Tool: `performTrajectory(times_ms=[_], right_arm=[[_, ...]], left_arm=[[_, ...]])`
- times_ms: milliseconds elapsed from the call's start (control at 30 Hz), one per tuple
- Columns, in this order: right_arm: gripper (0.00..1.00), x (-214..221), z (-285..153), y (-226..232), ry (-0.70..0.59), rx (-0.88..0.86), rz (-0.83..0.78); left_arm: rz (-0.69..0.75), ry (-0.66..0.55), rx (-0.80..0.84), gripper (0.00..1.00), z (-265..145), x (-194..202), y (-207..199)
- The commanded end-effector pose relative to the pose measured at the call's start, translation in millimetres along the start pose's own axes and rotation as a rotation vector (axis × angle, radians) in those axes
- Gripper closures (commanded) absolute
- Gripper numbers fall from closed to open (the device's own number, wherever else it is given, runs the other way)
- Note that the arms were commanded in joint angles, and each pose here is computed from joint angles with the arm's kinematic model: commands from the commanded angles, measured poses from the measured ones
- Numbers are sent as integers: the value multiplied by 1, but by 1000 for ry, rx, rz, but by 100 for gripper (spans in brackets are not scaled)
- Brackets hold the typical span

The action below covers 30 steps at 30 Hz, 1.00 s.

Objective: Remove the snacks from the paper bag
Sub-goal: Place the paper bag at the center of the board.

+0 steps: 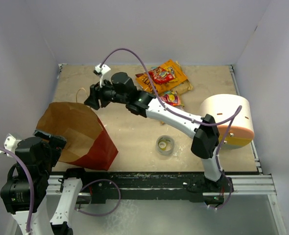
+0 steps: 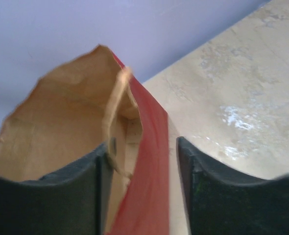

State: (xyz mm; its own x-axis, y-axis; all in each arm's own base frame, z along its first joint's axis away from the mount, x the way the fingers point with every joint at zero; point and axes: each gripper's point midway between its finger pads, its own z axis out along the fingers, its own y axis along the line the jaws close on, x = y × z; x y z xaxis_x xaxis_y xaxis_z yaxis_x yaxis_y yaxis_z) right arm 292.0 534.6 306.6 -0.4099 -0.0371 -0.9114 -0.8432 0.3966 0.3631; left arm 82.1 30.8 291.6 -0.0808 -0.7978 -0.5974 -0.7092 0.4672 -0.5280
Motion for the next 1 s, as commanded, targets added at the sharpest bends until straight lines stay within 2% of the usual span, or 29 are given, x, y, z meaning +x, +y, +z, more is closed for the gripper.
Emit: performTrajectory(times_ms=[0,33,100,233,367,600,700,800,867,967], right_arm=[[69,-54,5,8,-161,40,-40],[83,-60,6,-1,-182,89,-42],[100,-73,4,-9,-217,148,-46],[100,-112,-23,-48,-336,367,-47],[100,-131,-44,-80,-372,402,-29],[100,-99,-42,-108,-303,400,-2],[100,-91,-47,-115,-303,417,-17],[100,-85,-50,-121,-299,430,-5],[100,-81,-50,-123,-293,435,8],[98,-77,-48,-123,-284,435,18]], left_arm=[[4,-18,-19,1,2,-6,-2],[8,-19,-23,1,3,-5,-1],[13,-19,-29,1,4,-5,1],[46,-5,-31,1,8,-4,-3],[85,2,-3,1,11,-6,-12],[174,-59,158,1,7,-26,-53],[259,-10,210,1,10,-20,-67],[255,55,217,1,17,-9,-72],[256,66,304,1,15,-5,-88],[304,24,521,1,-5,-13,-127]])
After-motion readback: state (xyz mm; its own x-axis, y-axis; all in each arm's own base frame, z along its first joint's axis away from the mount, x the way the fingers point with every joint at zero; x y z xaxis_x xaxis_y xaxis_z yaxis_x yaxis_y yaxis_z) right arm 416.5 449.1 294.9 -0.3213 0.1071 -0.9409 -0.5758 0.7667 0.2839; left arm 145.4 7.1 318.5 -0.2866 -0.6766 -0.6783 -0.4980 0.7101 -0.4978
